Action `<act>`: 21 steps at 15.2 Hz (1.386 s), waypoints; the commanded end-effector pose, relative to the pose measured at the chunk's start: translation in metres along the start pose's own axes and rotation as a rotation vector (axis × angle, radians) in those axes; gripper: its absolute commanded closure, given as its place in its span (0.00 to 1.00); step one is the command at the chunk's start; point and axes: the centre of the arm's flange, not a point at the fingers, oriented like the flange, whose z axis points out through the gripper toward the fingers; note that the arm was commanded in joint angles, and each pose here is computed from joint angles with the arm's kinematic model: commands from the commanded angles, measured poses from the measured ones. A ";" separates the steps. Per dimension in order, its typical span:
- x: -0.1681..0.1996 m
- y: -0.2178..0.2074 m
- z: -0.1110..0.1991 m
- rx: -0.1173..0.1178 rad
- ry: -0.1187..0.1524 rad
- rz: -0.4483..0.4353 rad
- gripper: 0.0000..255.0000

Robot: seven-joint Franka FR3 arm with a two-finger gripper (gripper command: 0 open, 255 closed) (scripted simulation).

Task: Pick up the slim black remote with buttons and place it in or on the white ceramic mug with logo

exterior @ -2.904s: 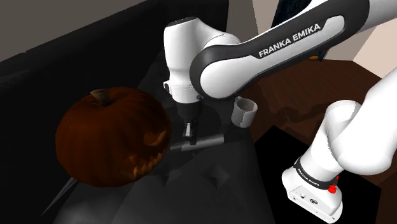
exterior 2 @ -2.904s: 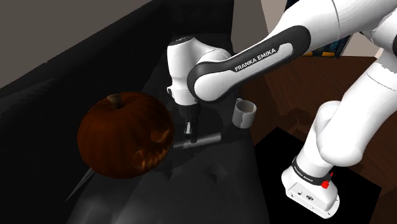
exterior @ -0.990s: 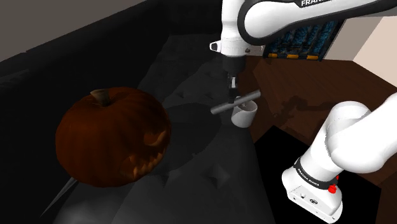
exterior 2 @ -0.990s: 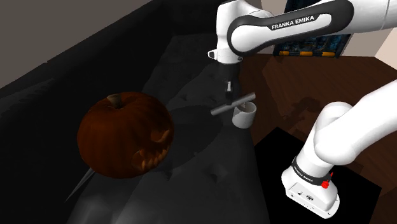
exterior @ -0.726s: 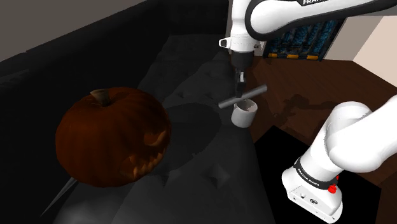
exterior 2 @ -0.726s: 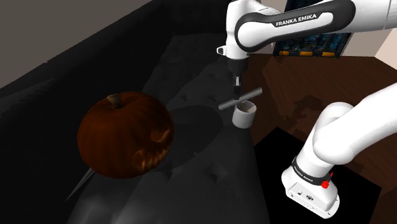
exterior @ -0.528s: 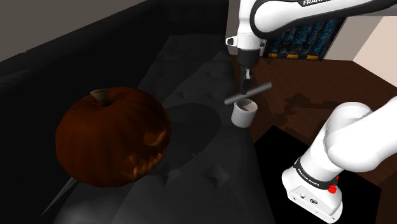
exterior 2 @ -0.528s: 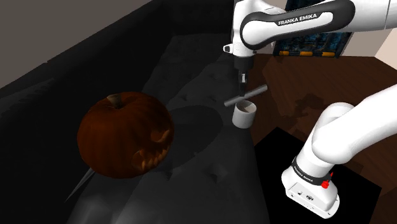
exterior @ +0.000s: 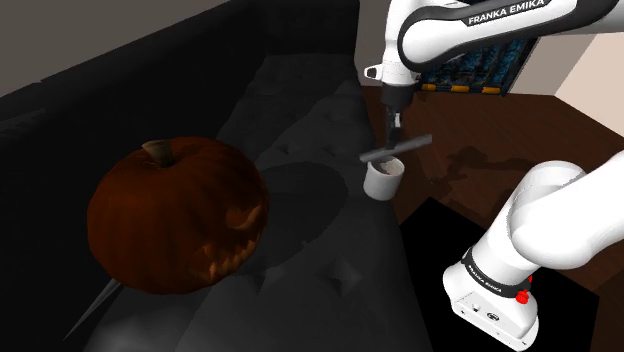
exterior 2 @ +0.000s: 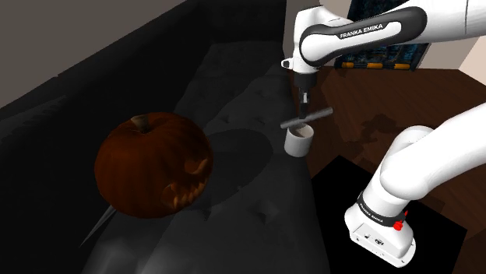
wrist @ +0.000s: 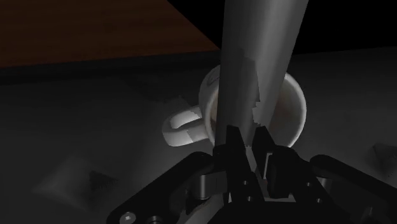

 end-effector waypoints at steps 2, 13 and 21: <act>0.002 0.002 0.016 0.000 -0.001 0.000 1.00; 0.003 0.003 0.034 0.000 -0.001 0.000 1.00; 0.003 0.003 0.007 0.000 -0.001 0.000 0.00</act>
